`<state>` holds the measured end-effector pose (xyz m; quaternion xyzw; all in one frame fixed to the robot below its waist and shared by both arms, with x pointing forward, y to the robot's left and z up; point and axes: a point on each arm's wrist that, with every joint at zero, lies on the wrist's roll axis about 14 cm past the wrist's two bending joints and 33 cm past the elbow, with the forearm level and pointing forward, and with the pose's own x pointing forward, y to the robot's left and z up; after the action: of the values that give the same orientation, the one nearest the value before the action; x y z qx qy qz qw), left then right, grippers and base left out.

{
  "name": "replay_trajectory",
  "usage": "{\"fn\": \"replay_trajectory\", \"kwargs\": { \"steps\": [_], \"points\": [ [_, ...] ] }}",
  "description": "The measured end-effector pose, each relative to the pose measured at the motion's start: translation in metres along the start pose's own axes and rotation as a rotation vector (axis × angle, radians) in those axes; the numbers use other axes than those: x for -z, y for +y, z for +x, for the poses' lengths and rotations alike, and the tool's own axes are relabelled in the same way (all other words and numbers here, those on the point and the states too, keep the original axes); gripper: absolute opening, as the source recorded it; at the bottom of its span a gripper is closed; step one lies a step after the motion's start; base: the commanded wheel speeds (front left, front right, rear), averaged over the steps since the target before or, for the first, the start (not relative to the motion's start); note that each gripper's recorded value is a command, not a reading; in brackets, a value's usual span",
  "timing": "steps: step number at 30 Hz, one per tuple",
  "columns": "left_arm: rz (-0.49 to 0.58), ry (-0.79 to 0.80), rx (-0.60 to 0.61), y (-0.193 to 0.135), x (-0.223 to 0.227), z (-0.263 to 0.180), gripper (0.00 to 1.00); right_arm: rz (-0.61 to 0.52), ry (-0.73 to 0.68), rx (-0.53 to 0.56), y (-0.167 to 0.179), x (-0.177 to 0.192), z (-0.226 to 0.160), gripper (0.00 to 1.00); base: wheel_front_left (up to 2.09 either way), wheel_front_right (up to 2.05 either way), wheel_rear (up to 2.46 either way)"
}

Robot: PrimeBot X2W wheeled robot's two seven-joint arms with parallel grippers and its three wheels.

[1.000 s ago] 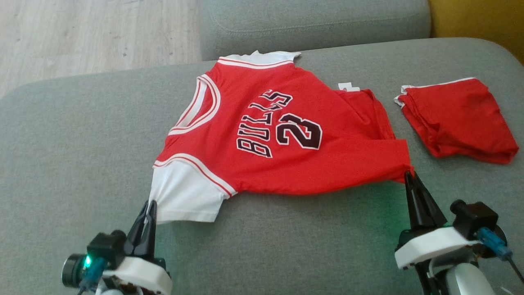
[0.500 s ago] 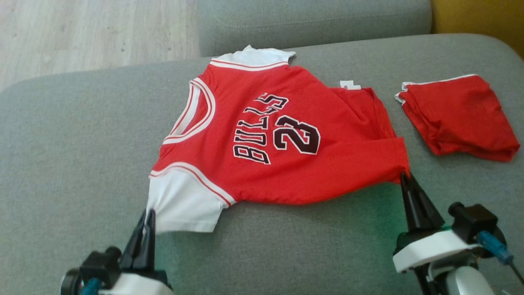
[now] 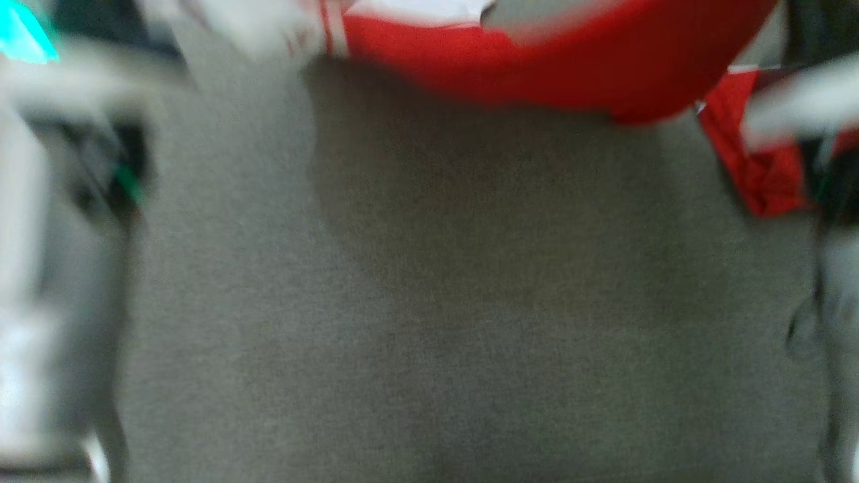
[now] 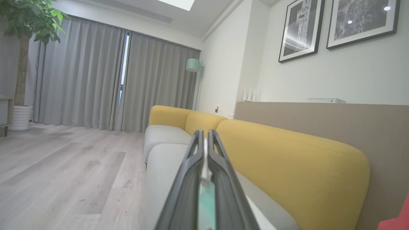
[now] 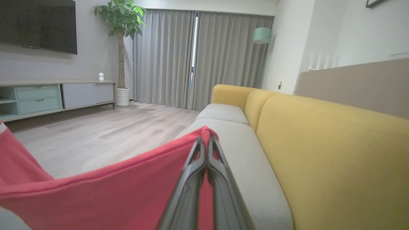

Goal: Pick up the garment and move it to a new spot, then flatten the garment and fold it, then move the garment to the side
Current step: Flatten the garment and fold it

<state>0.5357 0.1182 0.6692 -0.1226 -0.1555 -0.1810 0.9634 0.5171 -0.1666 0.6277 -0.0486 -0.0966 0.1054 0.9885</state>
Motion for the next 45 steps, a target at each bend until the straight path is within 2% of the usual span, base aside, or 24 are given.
{"fn": "replay_trajectory", "kwargs": {
  "steps": [5, 9, 13, 15, 17, 20, 23, 26, 28, 32, 37, 41, 45],
  "points": [
    [0.076, -0.024, -0.027, 0.040, -0.037, 0.094, 0.00, -0.096, -0.018, -0.079, 0.005, -0.028, 0.093, 0.00, 0.00, 0.00, 0.00],
    [0.080, -0.069, -0.079, 0.066, -0.047, 0.146, 0.00, -0.146, -0.054, -0.044, -0.010, -0.037, 0.147, 0.00, 0.00, 0.00, 0.00],
    [0.085, -0.227, -0.149, 0.083, -0.071, 0.179, 0.00, -0.168, -0.178, 0.020, -0.029, -0.054, 0.179, 0.00, 0.00, 0.00, 0.00],
    [0.093, -0.390, -0.117, 0.079, -0.090, 0.182, 0.00, -0.184, -0.233, 0.032, -0.032, -0.056, 0.188, 0.00, 0.00, 0.00, 0.00],
    [0.079, -0.409, -0.112, 0.083, -0.079, 0.183, 0.00, -0.188, -0.247, 0.047, -0.036, -0.049, 0.193, 0.00, 0.00, 0.00, 0.00],
    [0.018, -0.370, -0.163, 0.096, -0.061, 0.192, 0.00, -0.183, -0.217, 0.067, -0.041, -0.030, 0.193, 0.00, 0.00, 0.00, 0.00],
    [0.013, -0.446, -0.125, 0.086, -0.088, 0.199, 0.00, -0.173, -0.227, 0.069, -0.039, -0.024, 0.195, 0.00, 0.00, 0.00, 0.00],
    [0.012, -0.464, -0.109, 0.084, -0.093, 0.200, 0.00, -0.160, -0.208, 0.072, -0.039, -0.009, 0.195, 0.00, 0.00, 0.00, 0.00],
    [0.006, -0.433, -0.124, 0.091, -0.077, 0.198, 0.00, -0.150, -0.150, 0.061, -0.034, 0.022, 0.191, 0.00, 0.00, 0.00, 0.00],
    [0.020, -0.294, -0.092, 0.088, -0.013, 0.185, 0.00, -0.132, 0.015, 0.014, -0.015, 0.096, 0.174, 0.00, 0.00, 0.00, 0.00],
    [0.034, -0.084, -0.010, 0.069, 0.061, 0.142, 0.00, -0.152, 0.198, -0.013, -0.015, 0.152, 0.136, 0.00, 0.00, 0.00, 0.00],
    [0.067, 0.033, 0.020, 0.070, 0.083, 0.096, 0.00, -0.168, 0.314, -0.044, -0.012, 0.176, 0.104, 0.00, 0.00, 0.00, 0.00],
    [0.104, 0.164, 0.040, 0.070, 0.103, 0.040, 0.00, -0.192, 0.419, -0.123, 0.012, 0.194, 0.067, 0.00, 0.00, 0.00, 0.00]
  ]
}}
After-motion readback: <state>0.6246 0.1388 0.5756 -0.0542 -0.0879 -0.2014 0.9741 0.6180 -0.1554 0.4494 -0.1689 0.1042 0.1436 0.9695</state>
